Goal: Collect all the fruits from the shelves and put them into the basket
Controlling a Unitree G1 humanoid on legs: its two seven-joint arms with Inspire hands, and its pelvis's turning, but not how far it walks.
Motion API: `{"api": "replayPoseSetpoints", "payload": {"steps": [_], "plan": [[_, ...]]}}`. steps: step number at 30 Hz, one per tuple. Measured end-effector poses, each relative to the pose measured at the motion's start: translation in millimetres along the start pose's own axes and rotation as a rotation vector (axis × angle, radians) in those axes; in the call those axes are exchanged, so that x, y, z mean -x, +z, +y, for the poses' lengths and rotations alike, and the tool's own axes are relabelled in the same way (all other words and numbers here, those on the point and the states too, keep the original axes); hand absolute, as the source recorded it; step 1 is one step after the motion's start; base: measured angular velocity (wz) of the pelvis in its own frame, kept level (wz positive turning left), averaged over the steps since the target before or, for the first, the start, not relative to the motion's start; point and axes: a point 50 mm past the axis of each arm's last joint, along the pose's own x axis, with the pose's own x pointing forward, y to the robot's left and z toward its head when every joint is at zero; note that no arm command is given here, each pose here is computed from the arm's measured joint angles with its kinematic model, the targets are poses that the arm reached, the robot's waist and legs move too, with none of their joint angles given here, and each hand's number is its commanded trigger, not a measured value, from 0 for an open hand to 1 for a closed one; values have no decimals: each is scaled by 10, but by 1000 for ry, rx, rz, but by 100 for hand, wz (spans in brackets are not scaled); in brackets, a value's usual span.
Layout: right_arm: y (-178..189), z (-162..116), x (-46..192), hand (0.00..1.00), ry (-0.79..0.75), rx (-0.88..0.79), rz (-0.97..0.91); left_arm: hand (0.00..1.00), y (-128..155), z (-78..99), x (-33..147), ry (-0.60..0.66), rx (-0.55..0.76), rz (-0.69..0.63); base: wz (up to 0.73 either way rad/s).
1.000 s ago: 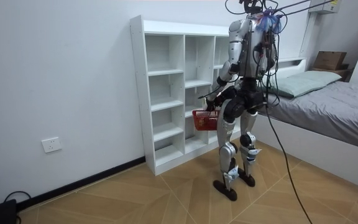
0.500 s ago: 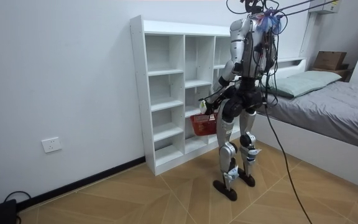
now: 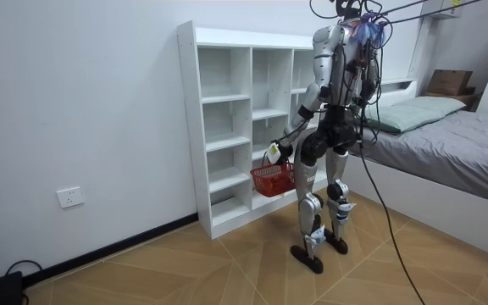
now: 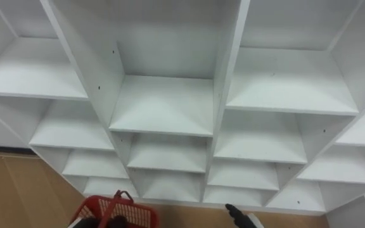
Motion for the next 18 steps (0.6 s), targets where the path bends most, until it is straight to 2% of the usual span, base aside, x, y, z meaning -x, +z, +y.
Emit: {"api": "replayPoseSetpoints", "payload": {"steps": [8,18], "plan": [[-393,-47,103,0,-131,-248,155,100,-157,75,56,91,53,49,-12],[-634,4,172,0,-168,-455,275,100,-323,130,99,167,154,124,-8]]}}
